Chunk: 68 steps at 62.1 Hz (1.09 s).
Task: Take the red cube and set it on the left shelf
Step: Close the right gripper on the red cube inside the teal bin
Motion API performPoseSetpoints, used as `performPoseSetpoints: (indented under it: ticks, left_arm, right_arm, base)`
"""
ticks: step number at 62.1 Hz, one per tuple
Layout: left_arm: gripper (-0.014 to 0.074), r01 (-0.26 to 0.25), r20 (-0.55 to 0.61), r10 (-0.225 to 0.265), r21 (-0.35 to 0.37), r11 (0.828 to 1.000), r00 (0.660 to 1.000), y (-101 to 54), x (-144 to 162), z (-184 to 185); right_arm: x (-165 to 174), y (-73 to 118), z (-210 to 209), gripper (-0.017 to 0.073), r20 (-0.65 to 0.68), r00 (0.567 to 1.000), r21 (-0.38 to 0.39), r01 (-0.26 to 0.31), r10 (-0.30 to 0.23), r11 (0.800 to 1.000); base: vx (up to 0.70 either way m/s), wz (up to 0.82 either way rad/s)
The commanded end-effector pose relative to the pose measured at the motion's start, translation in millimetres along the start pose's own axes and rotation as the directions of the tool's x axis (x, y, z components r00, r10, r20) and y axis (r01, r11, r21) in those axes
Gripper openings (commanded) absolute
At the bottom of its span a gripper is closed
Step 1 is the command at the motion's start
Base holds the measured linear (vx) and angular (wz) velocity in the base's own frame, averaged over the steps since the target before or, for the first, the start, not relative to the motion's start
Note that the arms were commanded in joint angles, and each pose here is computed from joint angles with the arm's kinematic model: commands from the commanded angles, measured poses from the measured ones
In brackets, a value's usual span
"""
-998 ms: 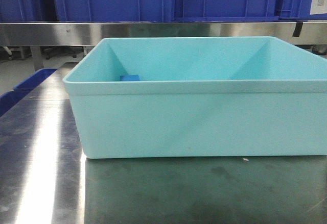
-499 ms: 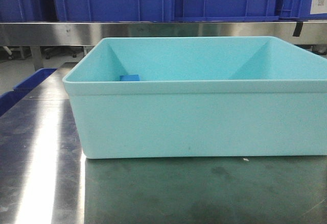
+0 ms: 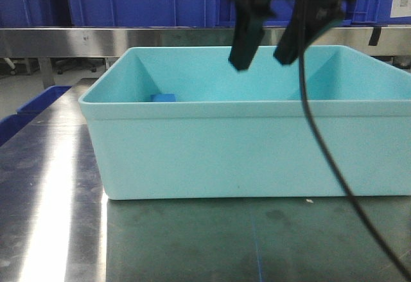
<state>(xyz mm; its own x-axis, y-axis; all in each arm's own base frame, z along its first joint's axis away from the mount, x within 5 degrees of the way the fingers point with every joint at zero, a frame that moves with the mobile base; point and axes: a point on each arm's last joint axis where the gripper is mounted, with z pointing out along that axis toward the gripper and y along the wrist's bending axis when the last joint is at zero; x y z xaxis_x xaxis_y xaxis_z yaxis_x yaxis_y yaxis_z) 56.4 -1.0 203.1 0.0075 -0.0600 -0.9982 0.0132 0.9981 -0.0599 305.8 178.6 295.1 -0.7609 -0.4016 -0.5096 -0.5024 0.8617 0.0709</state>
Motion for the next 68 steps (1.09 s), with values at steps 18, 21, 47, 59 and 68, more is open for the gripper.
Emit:
performPoseSetpoints:
  ticks: [18, 21, 47, 59, 68]
  left_arm:
    - [0.0101, 0.015, 0.087, -0.015, 0.003, 1.000, 0.996, 0.4, -1.5, -0.6]
    - [0.0101, 0.015, 0.087, -0.015, 0.003, 1.000, 0.996, 0.4, -1.5, -0.6]
    - [0.0101, 0.015, 0.087, -0.015, 0.003, 1.000, 0.996, 0.4, -1.5, -0.6]
    - [0.0101, 0.015, 0.087, -0.015, 0.003, 1.000, 0.996, 0.4, -1.5, -0.6]
    - [0.0101, 0.015, 0.087, -0.015, 0.003, 1.000, 0.996, 0.4, -1.5, -0.6]
  right_arm:
    - [-18.6, -4.6, 22.0, 0.0545, 0.101, 0.994, 0.044, 0.039, -0.044, 0.998]
    - [-18.1, -5.1, 28.6, 0.0545, 0.090, 0.995, 0.044, 0.039, -0.043, 0.998]
    - [-14.5, -8.8, 64.1, 0.0535, 0.038, 0.998, 0.047, 0.038, -0.040, 0.998]
    - [-12.6, -8.7, 63.7, 0.0318, 0.018, 0.999, 0.046, 0.038, -0.039, 0.998]
    - [-16.7, -7.8, 53.6, 0.0085, 0.027, 0.999, 0.045, 0.038, -0.039, 0.998]
  base:
    - [0.00, 0.00]
    - [0.00, 0.00]
    - [0.00, 0.00]
    - [0.00, 0.00]
    - [0.00, 0.00]
